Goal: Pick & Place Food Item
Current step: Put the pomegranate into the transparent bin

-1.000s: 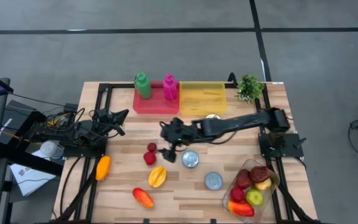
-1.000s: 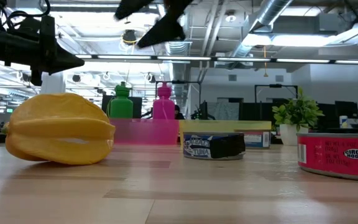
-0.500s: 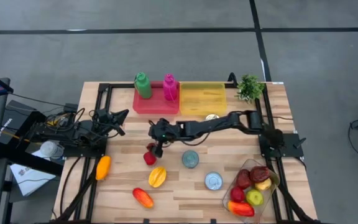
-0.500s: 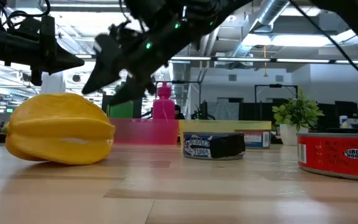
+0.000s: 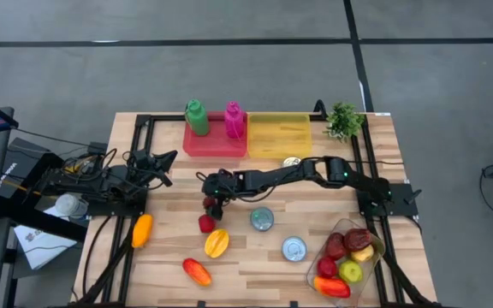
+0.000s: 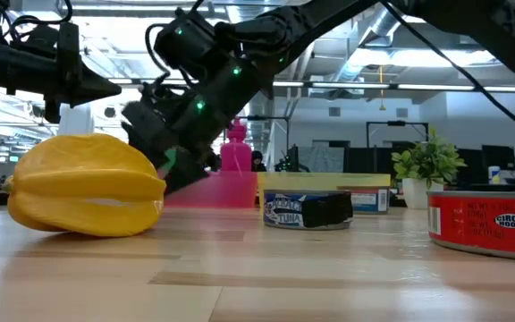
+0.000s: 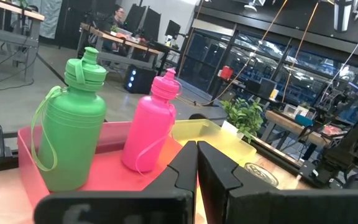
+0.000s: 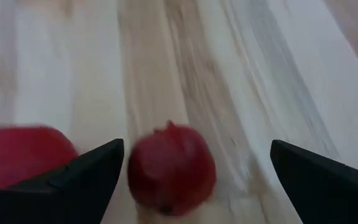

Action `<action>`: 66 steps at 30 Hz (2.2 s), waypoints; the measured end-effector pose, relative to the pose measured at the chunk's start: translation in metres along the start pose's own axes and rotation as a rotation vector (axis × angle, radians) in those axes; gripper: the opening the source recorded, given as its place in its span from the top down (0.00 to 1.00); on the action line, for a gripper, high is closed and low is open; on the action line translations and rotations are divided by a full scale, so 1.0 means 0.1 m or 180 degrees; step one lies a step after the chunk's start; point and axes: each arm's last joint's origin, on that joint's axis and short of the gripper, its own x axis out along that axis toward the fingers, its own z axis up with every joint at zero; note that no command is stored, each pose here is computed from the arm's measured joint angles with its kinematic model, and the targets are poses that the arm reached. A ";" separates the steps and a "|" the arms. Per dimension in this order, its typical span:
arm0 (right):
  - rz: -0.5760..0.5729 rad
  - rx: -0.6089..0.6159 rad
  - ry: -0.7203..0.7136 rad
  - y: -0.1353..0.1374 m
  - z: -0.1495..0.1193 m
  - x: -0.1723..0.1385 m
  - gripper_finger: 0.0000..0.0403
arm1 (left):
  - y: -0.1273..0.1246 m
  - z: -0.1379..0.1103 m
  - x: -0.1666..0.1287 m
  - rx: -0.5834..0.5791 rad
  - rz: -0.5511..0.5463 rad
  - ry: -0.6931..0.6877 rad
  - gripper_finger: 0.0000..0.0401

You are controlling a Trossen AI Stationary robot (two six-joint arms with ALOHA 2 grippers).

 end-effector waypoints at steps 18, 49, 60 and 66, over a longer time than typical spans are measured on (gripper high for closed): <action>0.0055 -0.0027 -0.0011 0.01 0.00 0.00 0.19 | 0.00 0.00 0.00 0.0000 0.0000 0.0000 1.00; 0.0742 0.0154 -0.0518 0.21 0.55 -0.93 0.50 | 0.00 0.00 0.00 0.0000 -0.0001 0.0000 1.00; 0.1873 -0.0231 -0.1544 0.65 0.96 -2.89 0.50 | 0.00 0.00 0.00 -0.0003 -0.0002 -0.0002 1.00; 0.2219 -0.0380 -0.2376 0.82 0.96 -3.80 0.50 | 0.00 0.00 0.00 -0.0004 -0.0002 -0.0003 1.00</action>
